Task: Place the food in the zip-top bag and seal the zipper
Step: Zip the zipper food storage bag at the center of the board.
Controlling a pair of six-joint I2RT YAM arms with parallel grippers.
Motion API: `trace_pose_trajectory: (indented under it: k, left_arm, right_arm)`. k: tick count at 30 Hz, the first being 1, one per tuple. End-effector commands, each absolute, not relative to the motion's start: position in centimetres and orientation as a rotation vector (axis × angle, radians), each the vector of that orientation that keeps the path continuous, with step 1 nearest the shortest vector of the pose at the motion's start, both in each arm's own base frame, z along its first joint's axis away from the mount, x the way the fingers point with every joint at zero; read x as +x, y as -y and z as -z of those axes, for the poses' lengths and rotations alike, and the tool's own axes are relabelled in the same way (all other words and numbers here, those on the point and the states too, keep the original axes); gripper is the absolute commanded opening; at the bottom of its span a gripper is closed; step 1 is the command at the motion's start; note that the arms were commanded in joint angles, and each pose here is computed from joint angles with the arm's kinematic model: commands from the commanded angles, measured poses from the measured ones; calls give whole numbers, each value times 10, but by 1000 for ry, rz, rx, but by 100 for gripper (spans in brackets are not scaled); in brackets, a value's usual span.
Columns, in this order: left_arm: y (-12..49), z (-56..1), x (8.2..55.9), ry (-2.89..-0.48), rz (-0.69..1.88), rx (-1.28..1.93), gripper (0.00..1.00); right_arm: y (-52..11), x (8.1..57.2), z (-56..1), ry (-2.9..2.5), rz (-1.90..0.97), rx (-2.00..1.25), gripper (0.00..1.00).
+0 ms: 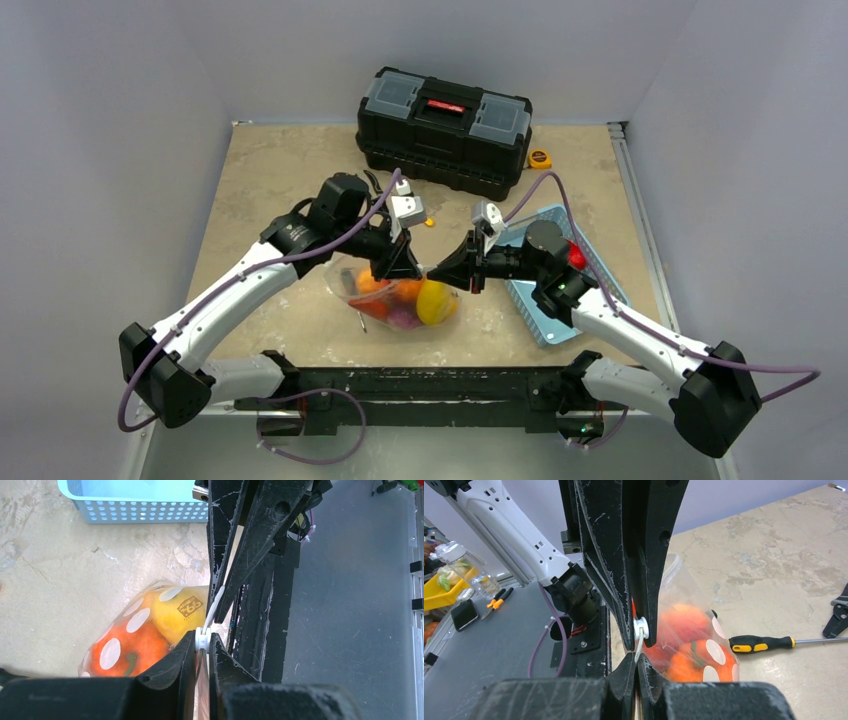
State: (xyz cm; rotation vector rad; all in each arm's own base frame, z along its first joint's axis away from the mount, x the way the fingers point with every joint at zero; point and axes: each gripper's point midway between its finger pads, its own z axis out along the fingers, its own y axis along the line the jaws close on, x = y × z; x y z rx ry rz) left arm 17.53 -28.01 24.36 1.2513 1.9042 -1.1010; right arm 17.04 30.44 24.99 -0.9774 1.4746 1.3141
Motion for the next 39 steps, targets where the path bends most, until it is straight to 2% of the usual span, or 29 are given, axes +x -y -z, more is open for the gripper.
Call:
trace_pose_trajectory:
  k: [1, 3, 6, 10, 16, 19, 20, 21, 25, 26, 30, 32, 34, 36, 39]
  left_arm:
    - [283, -264, 176, -1755, 1119, 1268, 0]
    - [284, -265, 175, -1752, 1132, 1268, 0]
    - [285, -263, 174, -1755, 1140, 1275, 0]
    - [284, -264, 171, -1754, 1149, 1280, 0]
    - [283, -263, 169, -1751, 1156, 1287, 0]
    - [283, -264, 167, -1749, 1164, 1292, 0]
    - [283, -264, 167, -1749, 1166, 1290, 0]
    - [283, -264, 167, -1750, 1167, 1291, 0]
    - [283, -266, 165, -1746, 1179, 1293, 0]
    - [283, -268, 164, -1744, 1183, 1289, 1]
    - [284, -272, 163, -1753, 1197, 1267, 31]
    - [285, -273, 163, -1744, 1208, 1260, 36]
    - [287, -273, 163, -1734, 1224, 1262, 36]
    - [288, -273, 163, -1729, 1232, 1262, 31]
    - [290, -273, 163, -1708, 1241, 1266, 16]
  right_arm:
    - [-306, 175, -276, -1401, -1287, -980, 0]
    - [-306, 176, -276, -1413, -1294, -969, 0]
    - [-307, 174, -284, -1402, -1326, -951, 17]
    - [-308, 173, -292, -1386, -1351, -931, 21]
    - [-312, 174, -291, -1391, -1363, -951, 17]
    - [-313, 174, -292, -1386, -1369, -951, 19]
    - [-313, 174, -293, -1382, -1367, -950, 12]
    - [-313, 175, -293, -1382, -1364, -949, 0]
    - [-315, 178, -288, -1399, -1357, -960, 0]
    - [-314, 177, -287, -1401, -1360, -957, 0]
    - [-313, 174, -289, -1379, -1395, -917, 0]
    - [-314, 170, -288, -1375, -1428, -918, 0]
    - [-315, 168, -288, -1372, -1448, -922, 0]
    - [-315, 167, -288, -1367, -1455, -924, 0]
    - [-314, 163, -290, -1350, -1466, -942, 0]
